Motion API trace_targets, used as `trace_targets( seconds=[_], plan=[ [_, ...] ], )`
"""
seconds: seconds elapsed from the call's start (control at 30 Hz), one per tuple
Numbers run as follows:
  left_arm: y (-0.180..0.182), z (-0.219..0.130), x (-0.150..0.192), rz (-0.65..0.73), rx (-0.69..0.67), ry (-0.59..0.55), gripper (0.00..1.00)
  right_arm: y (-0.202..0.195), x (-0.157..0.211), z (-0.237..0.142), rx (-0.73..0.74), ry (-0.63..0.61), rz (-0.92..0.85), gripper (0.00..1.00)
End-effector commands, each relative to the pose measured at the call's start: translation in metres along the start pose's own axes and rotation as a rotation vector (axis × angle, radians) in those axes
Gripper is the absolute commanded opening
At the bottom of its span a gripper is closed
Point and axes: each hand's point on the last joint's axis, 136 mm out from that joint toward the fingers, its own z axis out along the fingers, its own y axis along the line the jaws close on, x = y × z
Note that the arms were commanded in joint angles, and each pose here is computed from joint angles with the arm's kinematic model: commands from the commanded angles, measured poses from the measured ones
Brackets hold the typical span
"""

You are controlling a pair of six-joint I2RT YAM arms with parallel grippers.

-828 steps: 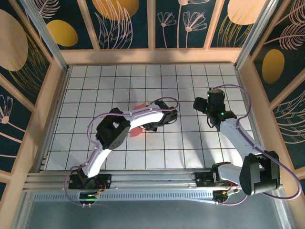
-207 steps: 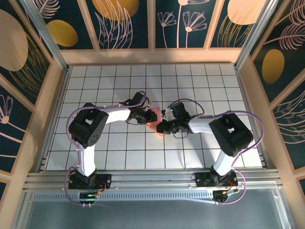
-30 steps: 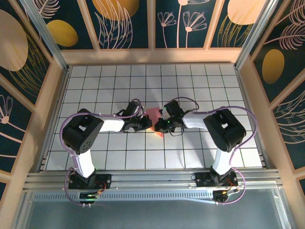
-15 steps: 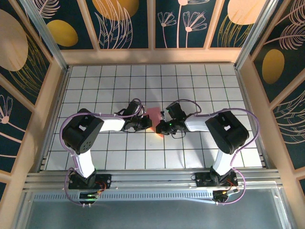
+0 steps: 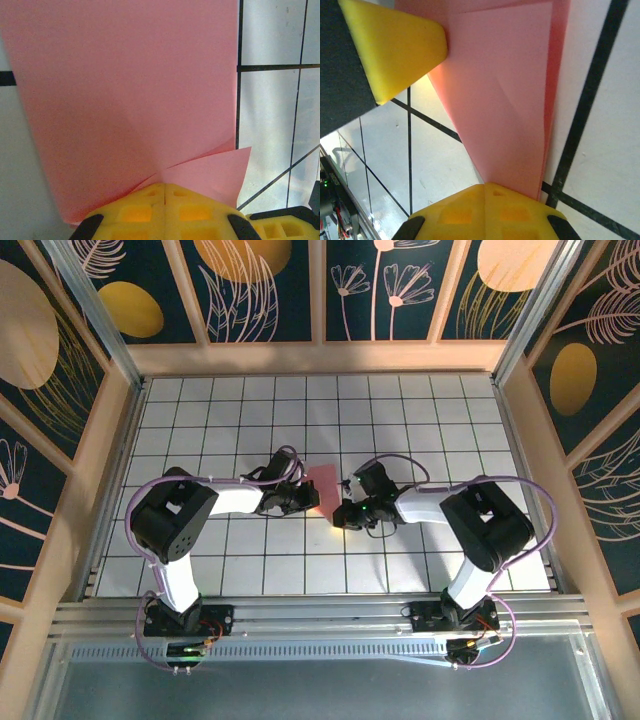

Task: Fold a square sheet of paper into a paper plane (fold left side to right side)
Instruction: Third fold the triangle at the center of the table.

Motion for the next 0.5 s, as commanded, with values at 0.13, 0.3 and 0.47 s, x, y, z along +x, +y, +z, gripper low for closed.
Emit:
trace_targets(
  seconds=[0.13, 0.3, 0.47],
  plan=[
    [0.049, 0.006, 0.014, -0.029, -0.188, 0.030, 0.00, -0.043, 0.050, -0.008, 0.138, 0.132, 0.101, 0.00],
    [0.048, 0.006, 0.012, -0.024, -0.184, 0.028, 0.00, -0.042, 0.051, -0.014, 0.125, 0.130, 0.106, 0.00],
    [0.047, 0.006, 0.012, -0.019, -0.182, 0.026, 0.00, -0.026, 0.033, -0.030, 0.095, 0.084, 0.081, 0.00]
  ],
)
